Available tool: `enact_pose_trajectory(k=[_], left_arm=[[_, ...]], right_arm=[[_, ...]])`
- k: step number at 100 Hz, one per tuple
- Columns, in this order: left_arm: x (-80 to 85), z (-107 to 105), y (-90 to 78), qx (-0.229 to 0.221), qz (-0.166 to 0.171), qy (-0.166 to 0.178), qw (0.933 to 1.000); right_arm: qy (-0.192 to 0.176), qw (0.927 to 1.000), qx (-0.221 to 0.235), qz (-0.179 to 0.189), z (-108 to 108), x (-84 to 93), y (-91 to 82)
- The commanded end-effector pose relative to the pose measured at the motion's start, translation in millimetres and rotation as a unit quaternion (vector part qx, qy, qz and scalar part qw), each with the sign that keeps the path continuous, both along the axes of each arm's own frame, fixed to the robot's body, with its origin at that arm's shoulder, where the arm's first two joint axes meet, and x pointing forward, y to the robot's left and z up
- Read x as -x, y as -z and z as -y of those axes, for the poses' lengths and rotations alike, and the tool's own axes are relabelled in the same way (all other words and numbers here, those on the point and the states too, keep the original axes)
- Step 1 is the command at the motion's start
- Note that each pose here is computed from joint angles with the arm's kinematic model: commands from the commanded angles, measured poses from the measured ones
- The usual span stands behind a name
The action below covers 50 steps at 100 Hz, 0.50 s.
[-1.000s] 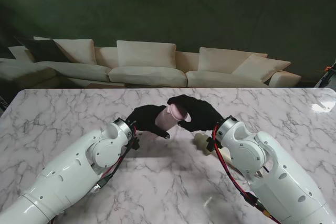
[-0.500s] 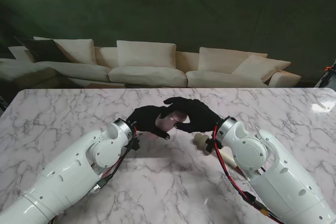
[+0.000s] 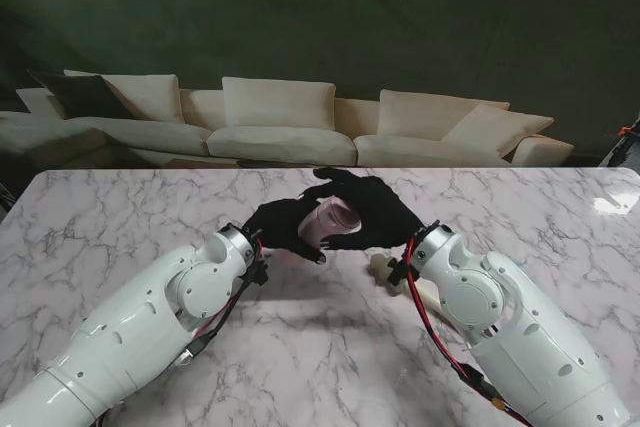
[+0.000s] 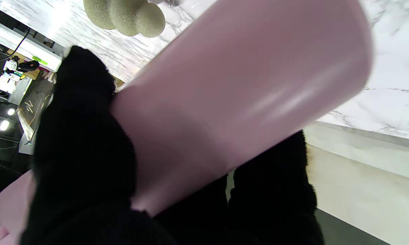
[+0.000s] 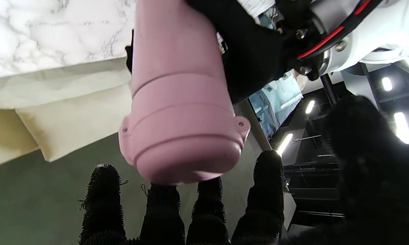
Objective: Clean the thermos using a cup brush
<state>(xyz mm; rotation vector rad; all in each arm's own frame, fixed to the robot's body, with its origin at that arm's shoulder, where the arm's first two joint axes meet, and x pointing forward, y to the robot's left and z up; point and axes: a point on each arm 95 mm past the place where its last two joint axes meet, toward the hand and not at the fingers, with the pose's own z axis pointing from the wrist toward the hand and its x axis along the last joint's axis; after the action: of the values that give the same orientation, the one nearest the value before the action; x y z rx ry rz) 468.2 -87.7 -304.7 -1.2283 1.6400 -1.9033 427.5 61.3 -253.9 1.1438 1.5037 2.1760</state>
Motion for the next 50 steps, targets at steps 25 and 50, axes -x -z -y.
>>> enact_pose_trajectory(k=[25, 50], left_arm=[[-1.8, 2, -5.5, 0.001, 0.005, 0.006, 1.0], [-2.3, 1, -6.0, 0.001, 0.009, 0.008, 0.9999]], right_arm=[[0.106, 0.993, 0.048, 0.019, 15, 2.5, -11.4], [0.17, 0.979, 0.112, -0.008, 21, 16.2, -20.3]])
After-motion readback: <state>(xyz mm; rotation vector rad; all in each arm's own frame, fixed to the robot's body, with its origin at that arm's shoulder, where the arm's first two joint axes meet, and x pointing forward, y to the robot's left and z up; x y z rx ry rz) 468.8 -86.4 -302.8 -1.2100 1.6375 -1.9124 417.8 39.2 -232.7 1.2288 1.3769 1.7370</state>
